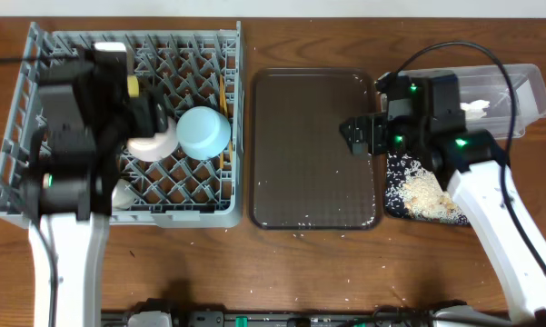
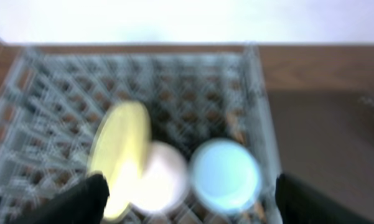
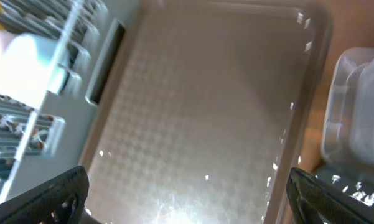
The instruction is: Sort waste into correct bins and load items into the dishwasher
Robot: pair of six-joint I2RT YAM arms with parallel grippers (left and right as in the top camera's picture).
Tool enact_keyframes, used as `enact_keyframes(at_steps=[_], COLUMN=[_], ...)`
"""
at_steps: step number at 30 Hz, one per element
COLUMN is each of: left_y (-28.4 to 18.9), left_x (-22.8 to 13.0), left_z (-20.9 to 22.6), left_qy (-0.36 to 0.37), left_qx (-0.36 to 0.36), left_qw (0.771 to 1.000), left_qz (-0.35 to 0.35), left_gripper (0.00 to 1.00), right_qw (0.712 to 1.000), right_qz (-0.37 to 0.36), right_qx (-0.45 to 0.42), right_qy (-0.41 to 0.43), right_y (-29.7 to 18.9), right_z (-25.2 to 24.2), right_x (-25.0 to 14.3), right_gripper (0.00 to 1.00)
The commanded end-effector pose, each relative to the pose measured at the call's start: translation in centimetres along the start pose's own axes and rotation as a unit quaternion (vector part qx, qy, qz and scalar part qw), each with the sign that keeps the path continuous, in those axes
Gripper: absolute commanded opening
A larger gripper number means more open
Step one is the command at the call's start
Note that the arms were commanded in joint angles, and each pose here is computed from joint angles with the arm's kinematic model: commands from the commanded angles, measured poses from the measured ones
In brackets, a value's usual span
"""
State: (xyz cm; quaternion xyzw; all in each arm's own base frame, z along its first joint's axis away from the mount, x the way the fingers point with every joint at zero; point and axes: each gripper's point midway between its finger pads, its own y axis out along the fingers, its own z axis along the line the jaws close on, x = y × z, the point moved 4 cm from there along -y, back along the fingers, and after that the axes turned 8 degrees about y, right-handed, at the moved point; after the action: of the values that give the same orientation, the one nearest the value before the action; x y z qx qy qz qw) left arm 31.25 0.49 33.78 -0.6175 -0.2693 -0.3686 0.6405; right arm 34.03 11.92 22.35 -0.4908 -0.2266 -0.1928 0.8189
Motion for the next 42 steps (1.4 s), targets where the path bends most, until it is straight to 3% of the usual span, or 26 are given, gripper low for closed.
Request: enact_keyframes(at_steps=[1, 9, 25, 32, 42], left_y=[-3.3, -8.2, -9.9, -10.1, -6.3], left_x=[-0.4, -3.7, -4.8, -4.5, -8.8], left_z=[-2.5, -3.3, -3.3, -2.5, -2.5], left_qy=[-0.015, -0.016, -0.012, -0.044, -0.084], left_qx=[-0.062, -0.067, -0.054, -0.015, 0.006], left_qw=[0.998, 0.998, 0.998, 0.991, 0.953], left_qz=[-0.020, 0.006, 0.001, -0.127, -0.292], left_gripper=[0.86, 0.86, 0.87, 0.87, 0.87], right_qw=[0.998, 0.996, 0.998, 0.998, 0.998], right_qz=[-0.060, -0.084, -0.063, -0.063, -0.063], right_qx=[0.019, 0.027, 0.021, 0.021, 0.021], right_qy=[-0.018, -0.016, -0.009, -0.009, -0.009], right_y=[-3.7, -5.5, -5.4, -5.4, -5.4], right_z=[1.8, 2.5, 2.2, 2.2, 2.2], right_x=[1.5, 1.8, 0.9, 0.9, 0.9], right_gripper=[0.99, 0.99, 0.99, 0.99, 0.99])
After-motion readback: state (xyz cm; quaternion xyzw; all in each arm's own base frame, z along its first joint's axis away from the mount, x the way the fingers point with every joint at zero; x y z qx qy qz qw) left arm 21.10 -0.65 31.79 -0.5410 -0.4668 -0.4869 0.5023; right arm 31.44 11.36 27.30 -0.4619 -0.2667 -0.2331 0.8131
